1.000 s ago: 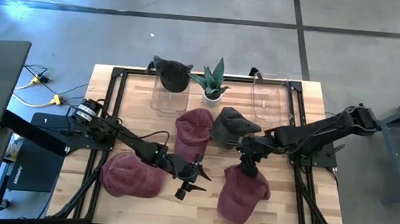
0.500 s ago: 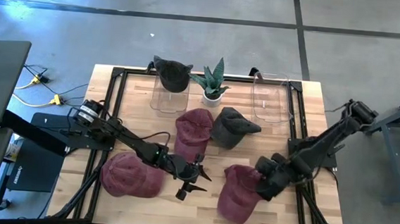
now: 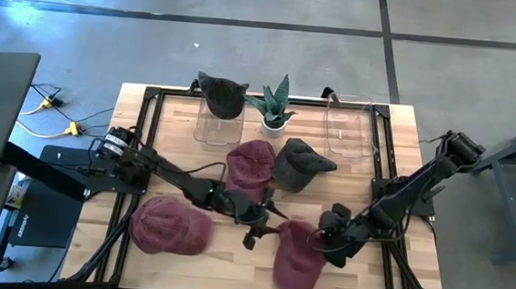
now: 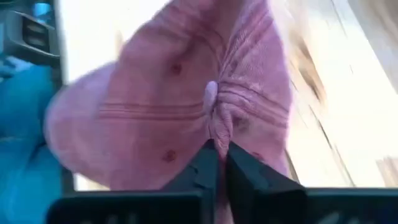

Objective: Pick & Place hat
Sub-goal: Put the bottom right red cap into the right transparent bin

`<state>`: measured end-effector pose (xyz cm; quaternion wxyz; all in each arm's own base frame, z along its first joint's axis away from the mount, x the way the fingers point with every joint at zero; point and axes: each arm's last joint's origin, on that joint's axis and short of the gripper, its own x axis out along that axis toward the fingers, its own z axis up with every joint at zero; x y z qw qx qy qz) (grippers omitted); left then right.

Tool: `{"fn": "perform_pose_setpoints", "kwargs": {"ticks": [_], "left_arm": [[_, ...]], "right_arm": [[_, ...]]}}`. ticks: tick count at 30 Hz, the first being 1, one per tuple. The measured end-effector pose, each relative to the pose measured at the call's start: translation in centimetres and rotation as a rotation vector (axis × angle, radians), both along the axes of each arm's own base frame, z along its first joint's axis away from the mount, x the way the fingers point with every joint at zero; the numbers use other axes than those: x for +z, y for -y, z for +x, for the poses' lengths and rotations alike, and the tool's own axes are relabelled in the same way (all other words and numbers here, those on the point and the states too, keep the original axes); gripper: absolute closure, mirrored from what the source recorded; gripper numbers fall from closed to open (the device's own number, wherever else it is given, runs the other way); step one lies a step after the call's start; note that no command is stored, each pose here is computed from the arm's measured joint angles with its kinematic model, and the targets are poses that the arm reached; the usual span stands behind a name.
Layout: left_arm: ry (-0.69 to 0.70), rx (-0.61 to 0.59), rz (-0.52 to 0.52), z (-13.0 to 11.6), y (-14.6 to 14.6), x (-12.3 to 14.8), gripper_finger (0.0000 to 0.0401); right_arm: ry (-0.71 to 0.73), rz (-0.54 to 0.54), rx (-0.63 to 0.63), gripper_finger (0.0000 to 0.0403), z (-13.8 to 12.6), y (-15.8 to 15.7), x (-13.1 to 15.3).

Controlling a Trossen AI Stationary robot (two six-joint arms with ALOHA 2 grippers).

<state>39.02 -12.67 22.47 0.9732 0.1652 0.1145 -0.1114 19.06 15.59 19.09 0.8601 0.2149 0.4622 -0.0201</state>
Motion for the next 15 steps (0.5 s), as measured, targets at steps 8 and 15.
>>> {"fn": "perform_pose_setpoints", "kwargs": {"ticks": [8,15], "left_arm": [[-0.111,0.209,0.214,-0.5,1.5,4.1,0.0215],[-0.097,0.433,0.405,-3.3,4.2,6.5,0.0215]], "right_arm": [[0.087,-0.236,-0.001,0.0394,1.7,0.3,7.0],[0.151,-0.435,-0.106,0.0397,1.3,1.1,11.8]]}}
